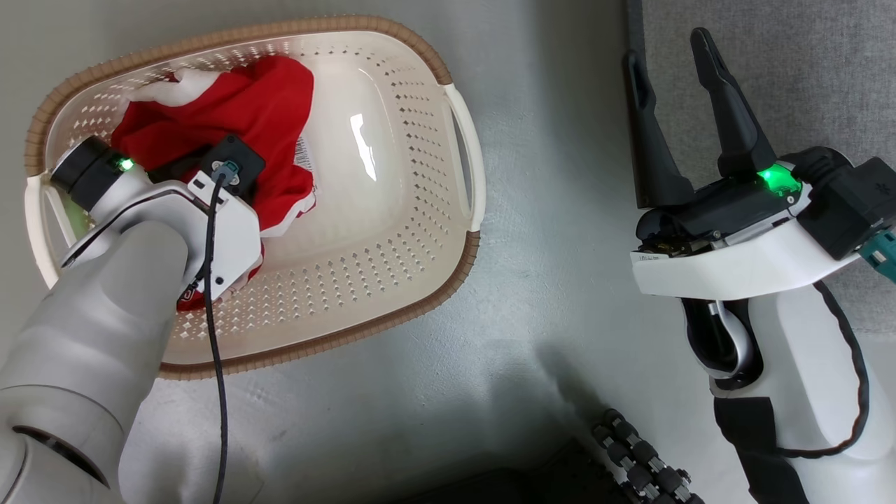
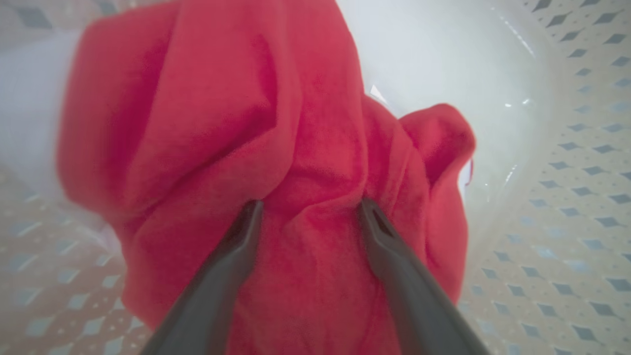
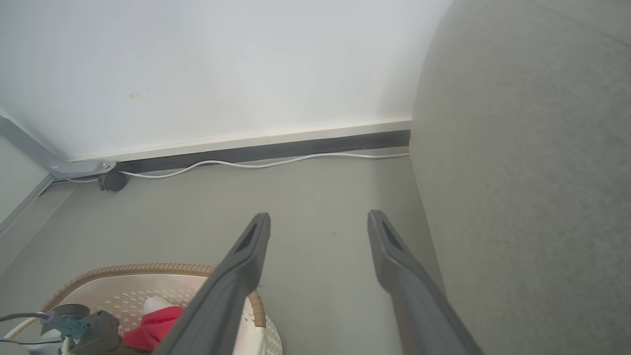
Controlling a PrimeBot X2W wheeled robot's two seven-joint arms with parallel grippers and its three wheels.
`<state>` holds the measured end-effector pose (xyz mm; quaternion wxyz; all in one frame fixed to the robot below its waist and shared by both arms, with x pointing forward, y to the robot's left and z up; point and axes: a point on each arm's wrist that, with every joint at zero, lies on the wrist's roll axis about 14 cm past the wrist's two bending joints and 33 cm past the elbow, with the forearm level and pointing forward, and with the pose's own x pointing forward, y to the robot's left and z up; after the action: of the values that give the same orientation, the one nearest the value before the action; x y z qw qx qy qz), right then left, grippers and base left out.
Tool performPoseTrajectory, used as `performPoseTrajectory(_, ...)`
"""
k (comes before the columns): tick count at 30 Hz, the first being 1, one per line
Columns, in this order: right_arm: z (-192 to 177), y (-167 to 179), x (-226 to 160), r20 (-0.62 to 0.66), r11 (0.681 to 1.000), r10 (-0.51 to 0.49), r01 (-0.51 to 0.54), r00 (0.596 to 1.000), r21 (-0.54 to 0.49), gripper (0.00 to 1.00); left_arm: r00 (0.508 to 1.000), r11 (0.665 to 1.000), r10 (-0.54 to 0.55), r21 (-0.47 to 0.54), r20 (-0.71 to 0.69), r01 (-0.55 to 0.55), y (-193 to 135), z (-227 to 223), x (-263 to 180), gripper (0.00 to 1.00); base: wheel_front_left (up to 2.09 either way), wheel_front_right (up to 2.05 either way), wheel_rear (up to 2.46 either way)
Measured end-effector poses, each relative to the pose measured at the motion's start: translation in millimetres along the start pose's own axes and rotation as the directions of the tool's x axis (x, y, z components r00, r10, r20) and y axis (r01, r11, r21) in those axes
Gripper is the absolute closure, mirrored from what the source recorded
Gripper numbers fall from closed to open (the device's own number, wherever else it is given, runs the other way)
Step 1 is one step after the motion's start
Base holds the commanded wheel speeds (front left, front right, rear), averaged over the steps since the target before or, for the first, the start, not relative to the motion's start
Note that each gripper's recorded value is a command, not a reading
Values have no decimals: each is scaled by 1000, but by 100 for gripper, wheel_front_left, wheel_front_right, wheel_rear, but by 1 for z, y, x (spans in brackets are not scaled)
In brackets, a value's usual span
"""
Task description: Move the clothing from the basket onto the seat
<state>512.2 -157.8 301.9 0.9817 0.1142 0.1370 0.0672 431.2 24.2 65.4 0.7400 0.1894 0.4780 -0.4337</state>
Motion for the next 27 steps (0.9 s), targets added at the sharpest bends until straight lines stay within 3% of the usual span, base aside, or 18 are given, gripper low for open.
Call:
performPoseTrajectory(4,3,0,-1,9,1000,0,0,1000,-1,0,1000,1000,0,0,-23,0,1,-4,1,0,0,0,0)
performPoseTrajectory(6,0,0,-4,0,1000,-5,5,1000,3,0,1000,1000,0,-6,-20,0,0,-4,1,100,0,0,0)
performPoseTrajectory(16,16,2,0,38,1000,4,-5,999,4,0,993,998,8,-61,116,-1,-1,25,-4,100,0,0,0)
performPoseTrajectory(27,64,17,-9,120,1000,24,-22,993,-17,0,965,990,39,-141,260,-2,-24,69,-57,100,0,0,0)
